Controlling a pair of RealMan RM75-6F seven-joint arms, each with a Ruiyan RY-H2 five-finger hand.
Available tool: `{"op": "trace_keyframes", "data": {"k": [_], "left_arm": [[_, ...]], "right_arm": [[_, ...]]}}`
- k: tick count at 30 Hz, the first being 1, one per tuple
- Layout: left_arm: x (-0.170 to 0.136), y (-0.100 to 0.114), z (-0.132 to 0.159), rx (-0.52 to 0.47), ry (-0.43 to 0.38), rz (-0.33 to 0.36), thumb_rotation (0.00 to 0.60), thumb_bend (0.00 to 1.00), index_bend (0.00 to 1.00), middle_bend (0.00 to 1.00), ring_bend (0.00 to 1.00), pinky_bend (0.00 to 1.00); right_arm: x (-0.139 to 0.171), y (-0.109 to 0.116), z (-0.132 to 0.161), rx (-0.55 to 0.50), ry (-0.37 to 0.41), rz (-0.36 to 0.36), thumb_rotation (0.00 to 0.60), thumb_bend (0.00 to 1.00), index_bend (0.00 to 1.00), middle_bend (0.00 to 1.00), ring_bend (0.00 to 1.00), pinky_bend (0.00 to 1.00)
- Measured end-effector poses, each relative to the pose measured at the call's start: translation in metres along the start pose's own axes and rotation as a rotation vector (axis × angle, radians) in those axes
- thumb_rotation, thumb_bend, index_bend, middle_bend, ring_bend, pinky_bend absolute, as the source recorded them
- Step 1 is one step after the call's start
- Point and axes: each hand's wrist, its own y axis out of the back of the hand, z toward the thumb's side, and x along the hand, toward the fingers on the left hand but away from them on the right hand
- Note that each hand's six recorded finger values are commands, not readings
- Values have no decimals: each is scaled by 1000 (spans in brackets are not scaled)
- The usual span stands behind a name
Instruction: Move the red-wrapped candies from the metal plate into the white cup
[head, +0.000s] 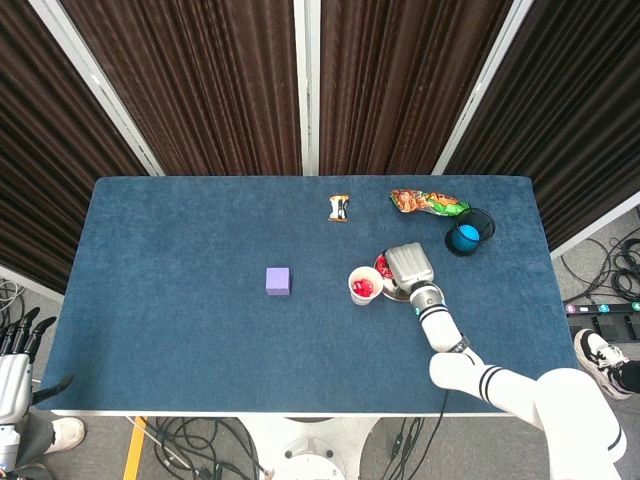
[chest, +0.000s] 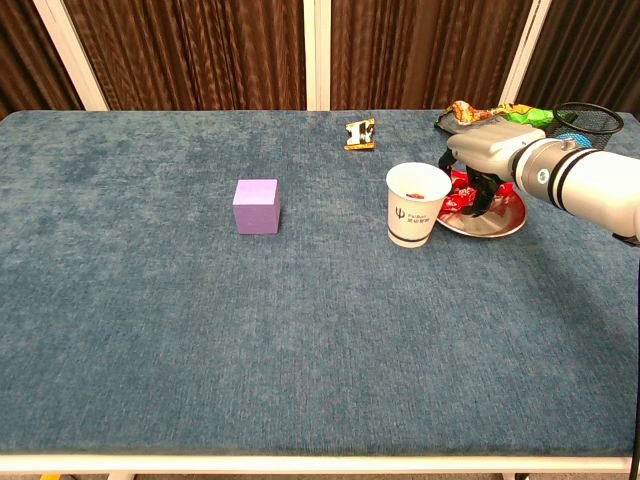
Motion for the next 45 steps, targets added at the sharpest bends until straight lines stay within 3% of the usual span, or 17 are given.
{"op": "trace_keyframes", "data": {"k": [6, 13, 19, 26, 39, 45], "left_arm": [[-1, -1, -1, -2, 4, 0, 600, 25, 208, 146, 119, 128], [0, -1, -2, -4, 8, 1, 600, 26, 208, 146, 119, 128], [3, 1, 1, 0, -3, 9, 600, 26, 208, 146, 119, 128], [3, 4, 4, 2, -9, 17, 600, 26, 208, 146, 119, 128], [-1, 0, -4, -9, 16, 8, 600, 26, 208, 146, 119, 128], [-1, -1, -5, -11, 15, 8, 600, 26, 208, 146, 119, 128]], "right_arm": [[-1, 0, 0, -5, -4, 1, 600, 423, 541, 1000, 971, 1000], [9, 13, -7, -42, 9, -35, 600, 439, 547, 1000, 971, 1000], [39, 51, -21, -60, 45, -156, 600, 439, 547, 1000, 971, 1000], [82, 90, -14, -111, 159, -254, 600, 435, 551, 1000, 970, 1000], [66, 68, 30, -77, 229, -179, 600, 433, 438, 1000, 965, 1000], [65, 64, 32, -64, 225, -164, 600, 338, 335, 1000, 962, 1000]]}}
